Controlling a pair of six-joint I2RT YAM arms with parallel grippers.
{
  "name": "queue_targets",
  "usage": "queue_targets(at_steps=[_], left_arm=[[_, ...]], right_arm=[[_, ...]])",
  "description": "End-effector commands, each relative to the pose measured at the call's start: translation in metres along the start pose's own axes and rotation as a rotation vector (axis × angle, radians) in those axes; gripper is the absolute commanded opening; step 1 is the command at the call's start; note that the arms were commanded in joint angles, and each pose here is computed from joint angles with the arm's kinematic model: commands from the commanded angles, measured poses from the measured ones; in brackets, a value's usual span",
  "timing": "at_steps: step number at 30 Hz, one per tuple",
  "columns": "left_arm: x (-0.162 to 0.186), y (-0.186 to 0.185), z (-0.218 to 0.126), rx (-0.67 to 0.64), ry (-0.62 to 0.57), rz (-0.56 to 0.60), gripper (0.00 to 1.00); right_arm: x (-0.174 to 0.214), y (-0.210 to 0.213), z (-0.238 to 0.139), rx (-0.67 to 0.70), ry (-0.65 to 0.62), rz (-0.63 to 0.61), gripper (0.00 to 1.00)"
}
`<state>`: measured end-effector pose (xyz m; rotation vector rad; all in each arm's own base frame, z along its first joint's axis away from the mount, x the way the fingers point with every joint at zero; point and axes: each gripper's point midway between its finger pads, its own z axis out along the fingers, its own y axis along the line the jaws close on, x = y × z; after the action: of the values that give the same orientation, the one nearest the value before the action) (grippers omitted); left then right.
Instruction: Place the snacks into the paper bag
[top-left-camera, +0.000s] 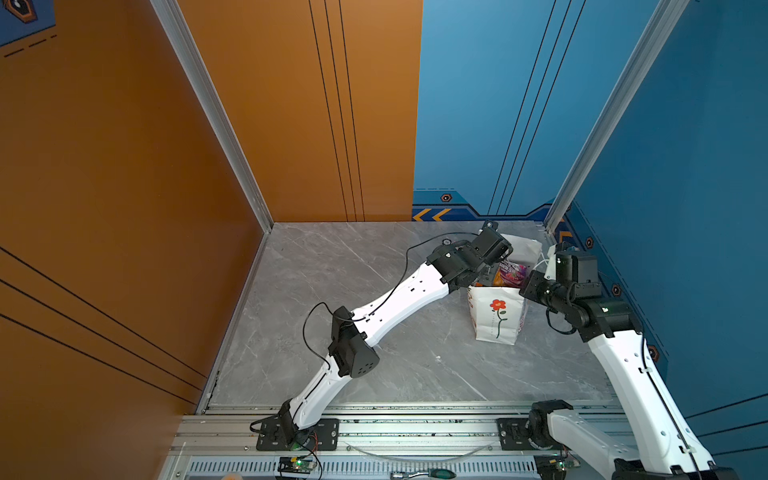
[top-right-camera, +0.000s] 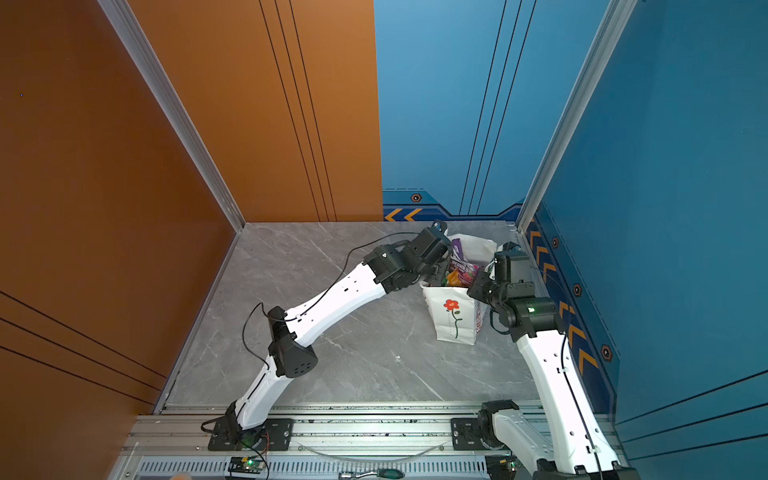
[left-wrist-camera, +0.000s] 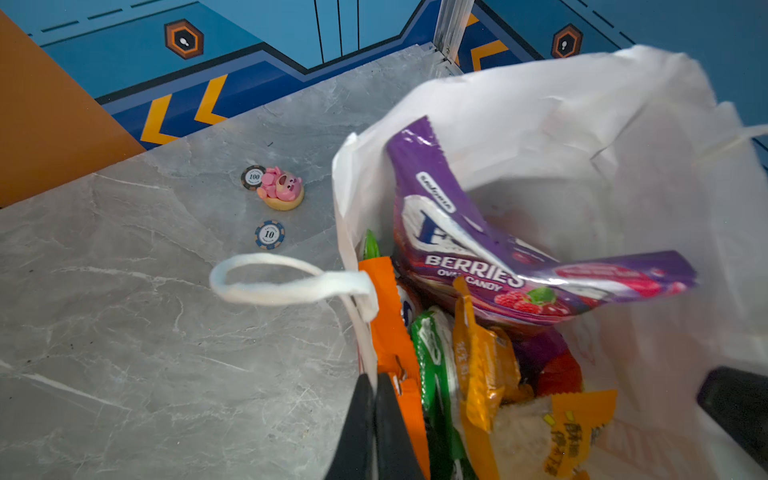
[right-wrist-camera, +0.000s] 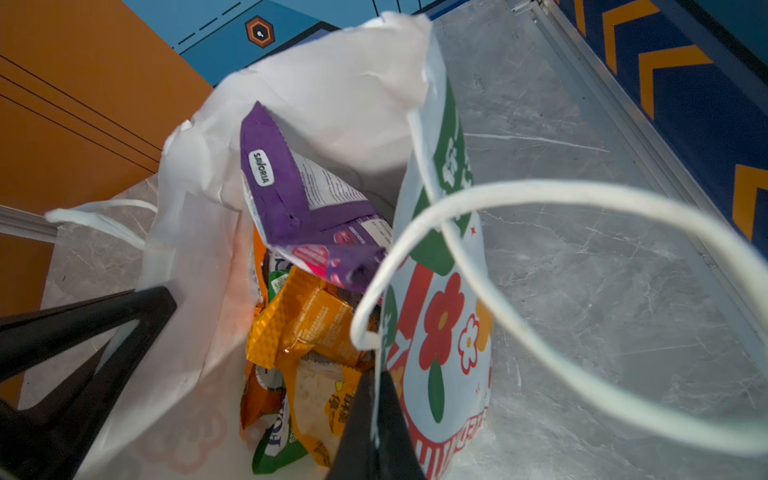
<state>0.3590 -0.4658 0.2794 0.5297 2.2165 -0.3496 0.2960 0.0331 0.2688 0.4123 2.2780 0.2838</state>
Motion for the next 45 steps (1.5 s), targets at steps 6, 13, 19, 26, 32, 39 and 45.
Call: queue_targets(at_steps=[6,13,19,26,32,39,45], left_arm=[[-0.088,0.052,-0.123,-0.033,-0.393,-0.133,0.00],[-0.068,0.121,-0.142,-0.160,-0.439,-0.215,0.00],[-0.040,0.175,-0.141,-0.231,-0.406,-0.282,0.00],[0.018,0.219,-0.119,-0.256,-0.300,-0.410,0.00],[0.047,0.233,-0.103,-0.231,-0.248,-0.486,0.03],[0.042,0.229,-0.094,-0.180,-0.203,-0.481,0.11],[0.033,0.214,-0.083,-0.118,-0.184,-0.466,0.15]], right_arm=[[-0.053,0.089,-0.032,-0.191,-0.156,-0.113,0.00],[-0.050,0.161,-0.026,-0.343,-0.140,-0.177,0.00],[-0.036,0.215,-0.009,-0.421,-0.103,-0.215,0.00],[0.018,0.240,0.035,-0.403,0.026,-0.254,0.00],[0.049,0.236,0.062,-0.341,0.107,-0.273,0.00],[0.033,0.224,0.055,-0.303,0.048,-0.253,0.22],[0.022,0.209,0.052,-0.260,0.013,-0.241,0.42]])
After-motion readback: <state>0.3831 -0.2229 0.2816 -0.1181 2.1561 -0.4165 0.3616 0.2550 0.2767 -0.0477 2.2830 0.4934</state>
